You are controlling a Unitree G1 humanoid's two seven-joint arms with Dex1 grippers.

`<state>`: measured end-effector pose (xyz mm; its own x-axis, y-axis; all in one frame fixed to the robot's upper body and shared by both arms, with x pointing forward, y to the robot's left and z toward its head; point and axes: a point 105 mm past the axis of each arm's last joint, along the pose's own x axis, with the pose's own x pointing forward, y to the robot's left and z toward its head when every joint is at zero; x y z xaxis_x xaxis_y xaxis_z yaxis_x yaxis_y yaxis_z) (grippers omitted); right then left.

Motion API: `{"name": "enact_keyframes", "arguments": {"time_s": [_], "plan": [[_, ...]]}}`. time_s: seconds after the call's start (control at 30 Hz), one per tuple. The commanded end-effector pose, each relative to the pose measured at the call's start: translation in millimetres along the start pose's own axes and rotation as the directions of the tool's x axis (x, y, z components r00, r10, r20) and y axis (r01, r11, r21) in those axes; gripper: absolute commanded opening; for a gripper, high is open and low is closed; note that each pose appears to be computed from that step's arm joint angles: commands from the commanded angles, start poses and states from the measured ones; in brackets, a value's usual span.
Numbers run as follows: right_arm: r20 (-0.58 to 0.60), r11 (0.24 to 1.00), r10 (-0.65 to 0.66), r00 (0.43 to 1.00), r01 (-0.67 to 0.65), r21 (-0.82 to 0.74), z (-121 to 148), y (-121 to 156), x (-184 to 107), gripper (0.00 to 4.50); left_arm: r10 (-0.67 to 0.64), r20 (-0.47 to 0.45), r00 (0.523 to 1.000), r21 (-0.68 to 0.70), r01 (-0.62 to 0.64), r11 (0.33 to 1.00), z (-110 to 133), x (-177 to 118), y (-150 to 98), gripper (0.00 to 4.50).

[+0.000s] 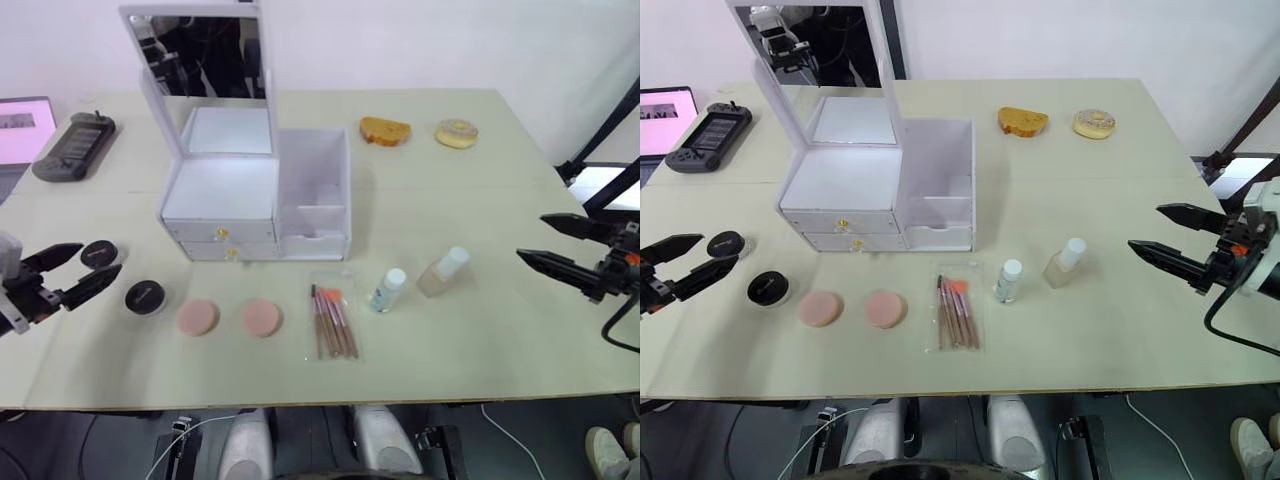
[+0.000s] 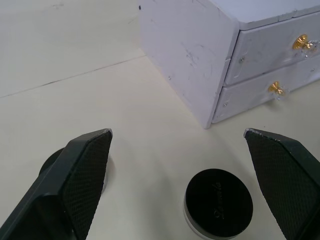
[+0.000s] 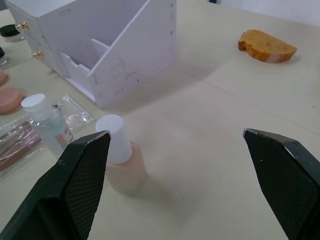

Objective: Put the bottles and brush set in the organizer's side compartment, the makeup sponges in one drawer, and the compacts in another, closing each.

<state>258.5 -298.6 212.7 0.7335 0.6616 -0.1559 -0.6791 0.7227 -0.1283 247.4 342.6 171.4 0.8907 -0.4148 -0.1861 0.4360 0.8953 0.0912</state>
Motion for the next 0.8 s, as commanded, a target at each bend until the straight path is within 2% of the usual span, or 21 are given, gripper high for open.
{"name": "enact_keyframes", "arguments": {"time_s": [0.03,0.13,0.23,0.6,0.8], "plan": [[0.019,0.999,-0.005,1.0,0.006,-0.046,11,-3,-3,4.5,-0.064,-0.026,0.998,-0.012,0.064,0.998,5,-7,-3,4.45],[0.018,0.999,-0.003,1.0,0.004,-0.045,9,-3,-4,4.5,-0.021,-0.032,0.999,0.012,0.021,1.0,4,-10,4,4.45],[0.018,0.999,-0.003,1.0,0.004,-0.044,8,-4,-5,4.5,-0.032,-0.006,0.999,-0.001,0.032,0.999,9,-12,5,4.45],[0.021,0.999,0.001,1.0,0.0,-0.052,8,-4,-4,4.5,-0.043,-0.01,0.999,-0.003,0.043,0.999,8,-9,5,4.45],[0.004,0.996,0.044,0.999,-0.044,-0.071,20,1,-10,4.5,-0.097,-0.005,0.995,0.023,0.097,0.995,17,-14,4,4.45]]}}
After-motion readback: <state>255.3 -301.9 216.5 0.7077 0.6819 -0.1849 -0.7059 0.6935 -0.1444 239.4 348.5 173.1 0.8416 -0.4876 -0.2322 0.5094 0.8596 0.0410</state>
